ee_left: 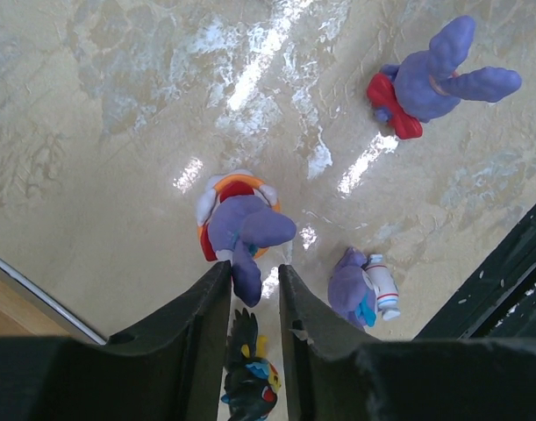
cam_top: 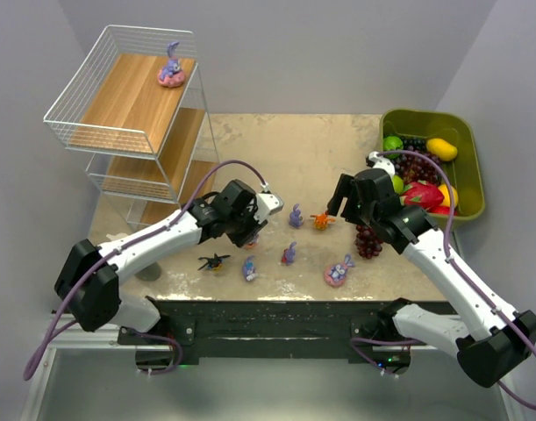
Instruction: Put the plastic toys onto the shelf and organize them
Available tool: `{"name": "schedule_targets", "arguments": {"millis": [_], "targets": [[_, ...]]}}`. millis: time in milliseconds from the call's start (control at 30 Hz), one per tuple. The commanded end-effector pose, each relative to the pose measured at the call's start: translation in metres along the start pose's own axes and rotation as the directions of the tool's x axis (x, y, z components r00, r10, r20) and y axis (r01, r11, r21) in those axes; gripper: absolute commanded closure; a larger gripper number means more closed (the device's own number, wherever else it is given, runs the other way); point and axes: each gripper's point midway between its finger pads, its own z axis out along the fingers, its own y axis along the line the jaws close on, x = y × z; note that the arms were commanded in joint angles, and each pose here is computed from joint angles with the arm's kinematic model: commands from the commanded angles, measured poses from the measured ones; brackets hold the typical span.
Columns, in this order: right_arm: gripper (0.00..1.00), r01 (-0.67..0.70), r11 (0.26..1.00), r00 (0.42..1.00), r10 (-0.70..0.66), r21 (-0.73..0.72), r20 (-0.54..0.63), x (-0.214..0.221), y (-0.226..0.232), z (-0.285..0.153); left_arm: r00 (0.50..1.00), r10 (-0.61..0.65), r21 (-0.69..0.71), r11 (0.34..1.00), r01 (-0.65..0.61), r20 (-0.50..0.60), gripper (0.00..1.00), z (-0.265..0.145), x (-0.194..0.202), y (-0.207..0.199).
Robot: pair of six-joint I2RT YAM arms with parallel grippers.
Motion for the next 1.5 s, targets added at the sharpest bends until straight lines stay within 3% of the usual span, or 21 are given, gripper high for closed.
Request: {"name": "schedule_targets", "arguments": {"millis": [0, 200, 533, 700, 833, 900, 1000, 1467], "targets": [[0.21, 0.003, 1.0, 0.999, -0.004, 0.015, 0.037, -0.01, -0.002, -0.002, 1.0, 0.004, -0.042, 0.999, -0.004, -0.006, 0.76, 0.006, 0.001, 0.009], [0.21, 0.01, 1.0, 0.999, -0.011, 0.019, 0.042, -0.011, -0.003, -0.002, 1.0, -0.02, -0.114, 0.993, 0.022, 0.012, 1.0, 0.003, -0.009, 0.021], [0.21, 0.016, 1.0, 0.998, -0.017, 0.026, 0.052, -0.015, -0.003, -0.001, 0.98, -0.158, -0.167, 0.97, 0.178, 0.125, 1.0, -0.044, -0.07, 0.03], [0.21, 0.015, 1.0, 0.998, -0.016, 0.02, 0.053, -0.014, -0.002, 0.0, 0.958, -0.167, -0.193, 0.958, 0.213, 0.232, 1.0, -0.095, -0.122, 0.029], [0.2, 0.015, 1.0, 0.999, -0.016, 0.019, 0.05, -0.012, -0.002, 0.003, 0.945, -0.214, -0.289, 0.914, 0.284, 0.249, 1.0, -0.139, -0.144, 0.047], [0.21, 0.018, 1.0, 0.999, -0.018, 0.017, 0.047, -0.011, -0.001, 0.005, 0.949, -0.235, -0.368, 0.88, 0.3, 0.212, 1.0, -0.155, -0.138, 0.058], [0.21, 0.021, 1.0, 0.999, -0.022, 0.018, 0.04, -0.009, -0.001, 0.009, 0.935, -0.245, -0.435, 0.835, 0.338, 0.257, 1.0, -0.18, -0.153, 0.071], [0.21, 0.046, 0.999, 0.999, -0.046, 0.007, 0.024, -0.012, 0.008, 0.014, 0.815, -0.202, -0.493, 0.708, 0.505, 0.543, 1.0, -0.301, -0.166, 0.097]]}}
